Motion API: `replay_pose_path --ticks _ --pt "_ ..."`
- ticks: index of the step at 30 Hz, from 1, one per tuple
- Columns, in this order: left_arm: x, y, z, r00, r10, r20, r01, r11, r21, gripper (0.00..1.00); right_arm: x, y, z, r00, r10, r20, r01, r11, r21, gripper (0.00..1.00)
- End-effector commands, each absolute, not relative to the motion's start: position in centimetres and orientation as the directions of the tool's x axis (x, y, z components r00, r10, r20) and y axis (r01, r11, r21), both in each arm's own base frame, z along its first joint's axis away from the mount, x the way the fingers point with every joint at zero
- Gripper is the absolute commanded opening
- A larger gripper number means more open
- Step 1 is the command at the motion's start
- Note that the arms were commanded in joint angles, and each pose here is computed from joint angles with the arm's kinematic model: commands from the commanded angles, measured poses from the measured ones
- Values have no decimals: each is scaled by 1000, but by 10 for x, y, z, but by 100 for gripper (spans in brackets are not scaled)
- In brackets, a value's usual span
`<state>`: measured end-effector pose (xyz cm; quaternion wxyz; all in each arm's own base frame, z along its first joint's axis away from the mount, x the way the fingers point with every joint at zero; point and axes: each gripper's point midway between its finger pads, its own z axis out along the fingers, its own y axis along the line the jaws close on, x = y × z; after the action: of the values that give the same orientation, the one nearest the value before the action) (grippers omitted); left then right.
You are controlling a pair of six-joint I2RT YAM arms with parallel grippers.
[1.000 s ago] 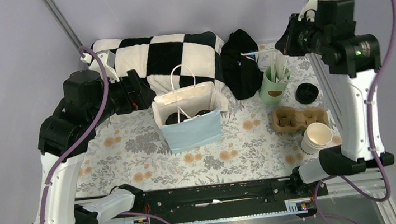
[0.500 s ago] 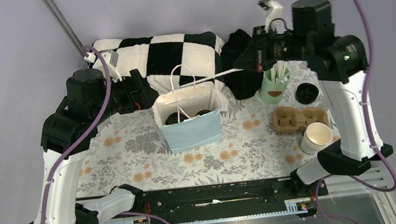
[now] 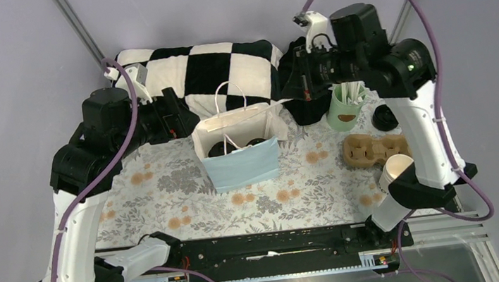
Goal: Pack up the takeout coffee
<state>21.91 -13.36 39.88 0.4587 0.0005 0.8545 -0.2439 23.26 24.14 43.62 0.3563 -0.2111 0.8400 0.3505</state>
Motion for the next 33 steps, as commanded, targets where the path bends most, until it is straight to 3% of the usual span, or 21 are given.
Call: replay_pose_path --ticks 1,13,33 --pt "224 -135 415 -530 -246 -811 251 868 -428 97 245 245 411 -661 -175 -730 -568 753 334 0" --pt "225 -132 413 -528 -231 -817 243 881 -407 97 262 275 378 -635 -274 -722 -539 827 160 0" --pt "222 -126 411 -520 -210 -828 239 894 -378 97 294 318 353 -617 -274 -738 -511 852 111 0"
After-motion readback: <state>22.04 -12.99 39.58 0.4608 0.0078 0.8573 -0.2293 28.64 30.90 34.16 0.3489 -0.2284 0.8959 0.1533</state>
